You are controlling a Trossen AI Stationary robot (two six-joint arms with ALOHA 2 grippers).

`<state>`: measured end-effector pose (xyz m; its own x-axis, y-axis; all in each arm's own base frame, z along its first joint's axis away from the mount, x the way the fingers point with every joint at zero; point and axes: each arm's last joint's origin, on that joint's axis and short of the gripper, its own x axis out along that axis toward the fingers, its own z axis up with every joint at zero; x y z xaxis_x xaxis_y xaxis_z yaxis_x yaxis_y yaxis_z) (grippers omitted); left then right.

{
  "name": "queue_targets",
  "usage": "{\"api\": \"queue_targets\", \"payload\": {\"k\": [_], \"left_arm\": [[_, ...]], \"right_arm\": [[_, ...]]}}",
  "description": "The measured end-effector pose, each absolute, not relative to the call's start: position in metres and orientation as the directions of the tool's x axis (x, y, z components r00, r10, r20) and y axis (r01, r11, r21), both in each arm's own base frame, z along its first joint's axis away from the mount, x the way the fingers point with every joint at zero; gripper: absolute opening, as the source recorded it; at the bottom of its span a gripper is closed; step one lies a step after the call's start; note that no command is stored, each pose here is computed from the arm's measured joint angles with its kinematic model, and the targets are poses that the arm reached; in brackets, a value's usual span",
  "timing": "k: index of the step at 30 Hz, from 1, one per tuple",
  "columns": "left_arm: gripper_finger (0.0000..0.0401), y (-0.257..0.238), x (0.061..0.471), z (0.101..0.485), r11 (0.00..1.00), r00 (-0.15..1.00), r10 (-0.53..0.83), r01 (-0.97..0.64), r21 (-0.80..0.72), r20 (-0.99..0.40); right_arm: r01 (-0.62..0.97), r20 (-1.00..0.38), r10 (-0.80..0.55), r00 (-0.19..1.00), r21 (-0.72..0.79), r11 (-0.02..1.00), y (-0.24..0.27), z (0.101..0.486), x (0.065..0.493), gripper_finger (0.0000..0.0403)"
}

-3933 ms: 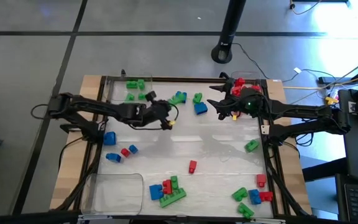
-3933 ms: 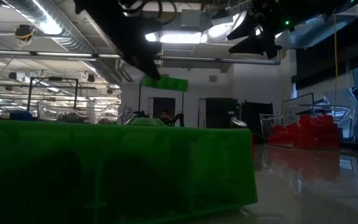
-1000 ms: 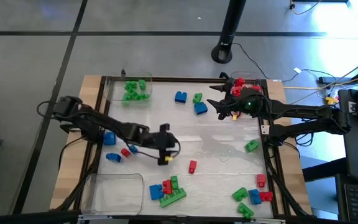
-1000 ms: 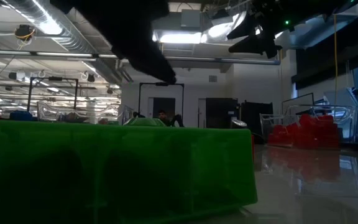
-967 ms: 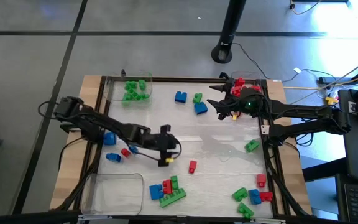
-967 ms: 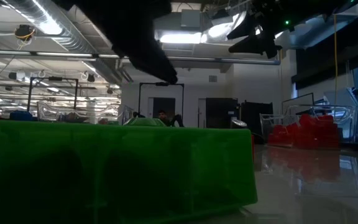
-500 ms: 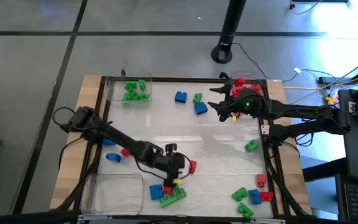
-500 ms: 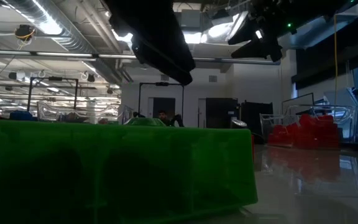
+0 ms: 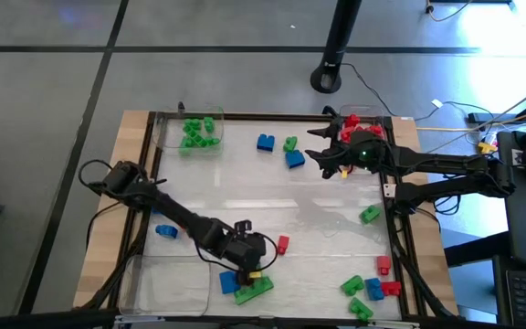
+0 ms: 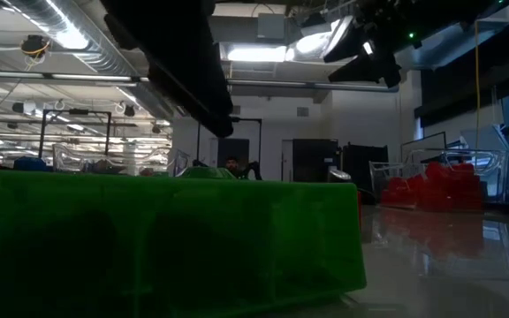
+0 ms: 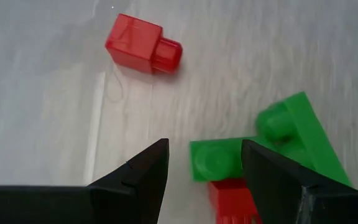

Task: Sort blocks
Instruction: Put the green game piece into the left transparent bin

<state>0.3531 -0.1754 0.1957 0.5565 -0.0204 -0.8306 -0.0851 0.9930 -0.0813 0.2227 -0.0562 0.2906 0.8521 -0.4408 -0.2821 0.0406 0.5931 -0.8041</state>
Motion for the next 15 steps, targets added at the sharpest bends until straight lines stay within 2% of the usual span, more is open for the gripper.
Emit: {"api": "queue_targets", "payload": {"k": [6,15], "left_arm": [[0.0190,-0.178,0.354,0.190,0.990,0.525,-0.088,-0.047,-0.131,-0.847],[0.0190,-0.176,0.361,0.169,0.995,0.482,-0.086,-0.009,-0.103,-0.872]], "right_arm": [[0.039,-0.282,-0.441,0.852,-0.806,0.591,-0.056,0.291,0.223,0.0309],[0.033,-0.304,-0.439,0.846,-0.791,0.611,-0.056,0.289,0.222,0.0309]]}}
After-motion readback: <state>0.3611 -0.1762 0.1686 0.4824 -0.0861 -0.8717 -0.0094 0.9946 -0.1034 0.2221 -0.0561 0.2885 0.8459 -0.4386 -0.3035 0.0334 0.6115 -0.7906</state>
